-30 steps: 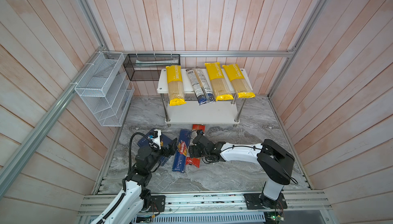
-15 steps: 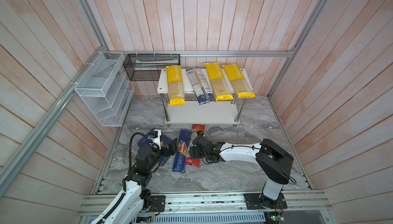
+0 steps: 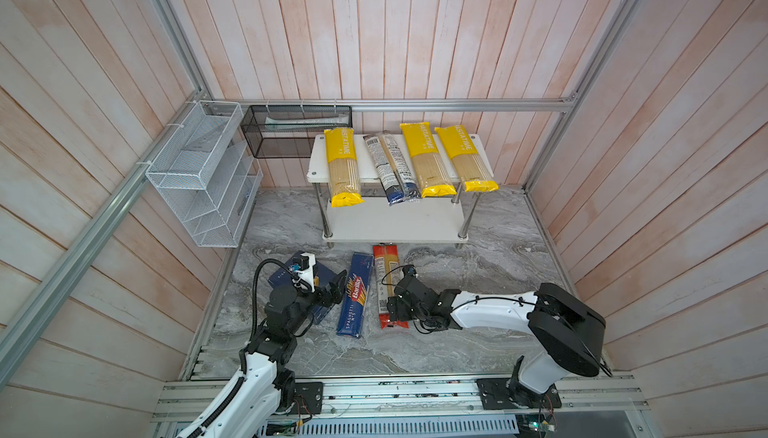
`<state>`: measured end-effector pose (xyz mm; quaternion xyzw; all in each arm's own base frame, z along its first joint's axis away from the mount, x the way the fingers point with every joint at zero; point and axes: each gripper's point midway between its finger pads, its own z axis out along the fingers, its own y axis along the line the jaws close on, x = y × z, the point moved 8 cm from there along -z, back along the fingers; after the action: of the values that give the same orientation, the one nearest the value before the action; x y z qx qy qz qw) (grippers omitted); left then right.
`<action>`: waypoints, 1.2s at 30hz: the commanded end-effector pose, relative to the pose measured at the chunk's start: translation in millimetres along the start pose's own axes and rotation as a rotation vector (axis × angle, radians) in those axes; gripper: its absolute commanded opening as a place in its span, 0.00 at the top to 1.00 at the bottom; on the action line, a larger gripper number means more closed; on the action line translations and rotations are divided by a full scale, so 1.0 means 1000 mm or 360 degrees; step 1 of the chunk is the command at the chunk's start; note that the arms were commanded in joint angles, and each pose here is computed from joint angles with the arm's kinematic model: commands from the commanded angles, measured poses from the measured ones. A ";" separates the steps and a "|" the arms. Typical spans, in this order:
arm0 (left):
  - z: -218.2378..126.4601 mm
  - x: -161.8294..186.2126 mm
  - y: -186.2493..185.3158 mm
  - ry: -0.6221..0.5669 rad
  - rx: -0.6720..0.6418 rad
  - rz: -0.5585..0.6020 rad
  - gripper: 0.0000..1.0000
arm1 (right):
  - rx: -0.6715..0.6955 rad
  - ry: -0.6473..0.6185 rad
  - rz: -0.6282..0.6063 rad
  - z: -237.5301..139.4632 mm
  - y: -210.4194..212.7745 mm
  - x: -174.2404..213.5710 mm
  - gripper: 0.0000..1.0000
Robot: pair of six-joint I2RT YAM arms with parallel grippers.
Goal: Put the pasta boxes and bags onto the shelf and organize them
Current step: 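Lower the right gripper onto the red-and-clear spaghetti pack and close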
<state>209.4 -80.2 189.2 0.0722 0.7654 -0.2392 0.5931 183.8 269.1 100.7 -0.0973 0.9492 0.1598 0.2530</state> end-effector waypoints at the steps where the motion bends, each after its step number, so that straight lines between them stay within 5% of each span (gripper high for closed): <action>1: 0.000 0.003 -0.001 0.0001 0.0028 0.0004 0.00 | 0.0042 0.0069 0.0014 -0.011 -0.014 0.012 0.07; 10: -0.001 0.003 -0.001 -0.0002 0.0024 0.0003 0.00 | -0.0096 -0.0122 -0.0129 -0.038 -0.003 -0.006 0.07; 36: 0.000 0.004 -0.003 0.0006 0.0055 0.0011 0.00 | 0.0058 0.0023 -0.0212 0.033 0.023 -0.017 0.04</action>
<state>208.9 -81.9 188.0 0.0781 0.7656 -0.2458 0.5894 203.9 301.5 93.7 -0.1569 0.9439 0.1288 0.2604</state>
